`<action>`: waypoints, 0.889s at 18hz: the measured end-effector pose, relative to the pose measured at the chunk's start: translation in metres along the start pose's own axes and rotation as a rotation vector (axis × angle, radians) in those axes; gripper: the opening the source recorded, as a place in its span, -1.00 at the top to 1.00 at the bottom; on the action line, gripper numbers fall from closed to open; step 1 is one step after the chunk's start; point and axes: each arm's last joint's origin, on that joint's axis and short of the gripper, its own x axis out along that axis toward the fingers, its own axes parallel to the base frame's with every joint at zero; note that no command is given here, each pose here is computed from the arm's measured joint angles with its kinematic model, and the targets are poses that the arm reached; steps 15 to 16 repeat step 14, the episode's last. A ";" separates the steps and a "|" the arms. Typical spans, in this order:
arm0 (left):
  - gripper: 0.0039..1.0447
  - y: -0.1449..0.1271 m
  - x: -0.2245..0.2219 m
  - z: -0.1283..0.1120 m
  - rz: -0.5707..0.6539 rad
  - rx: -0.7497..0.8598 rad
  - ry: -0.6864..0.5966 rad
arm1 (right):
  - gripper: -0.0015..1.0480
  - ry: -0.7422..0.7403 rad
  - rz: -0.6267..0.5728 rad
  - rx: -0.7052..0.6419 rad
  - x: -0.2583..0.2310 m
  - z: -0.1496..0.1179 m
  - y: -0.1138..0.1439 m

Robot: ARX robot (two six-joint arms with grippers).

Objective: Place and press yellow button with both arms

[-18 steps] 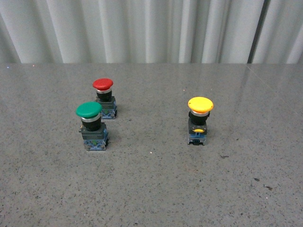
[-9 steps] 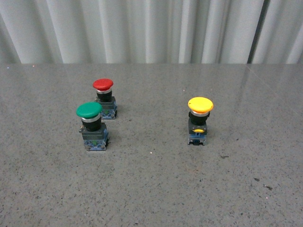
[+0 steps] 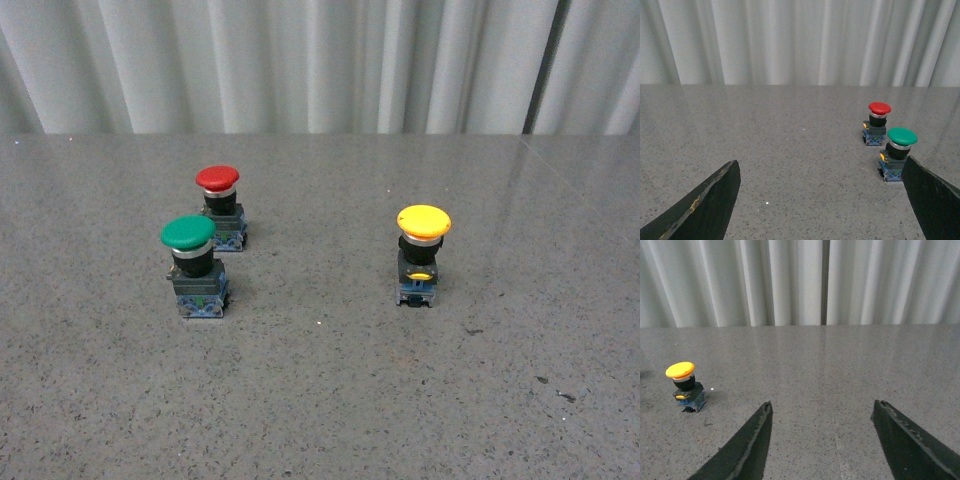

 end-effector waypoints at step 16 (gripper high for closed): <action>-0.88 0.000 0.000 0.000 0.000 0.000 0.000 | -0.87 0.000 0.000 0.000 0.000 0.000 0.000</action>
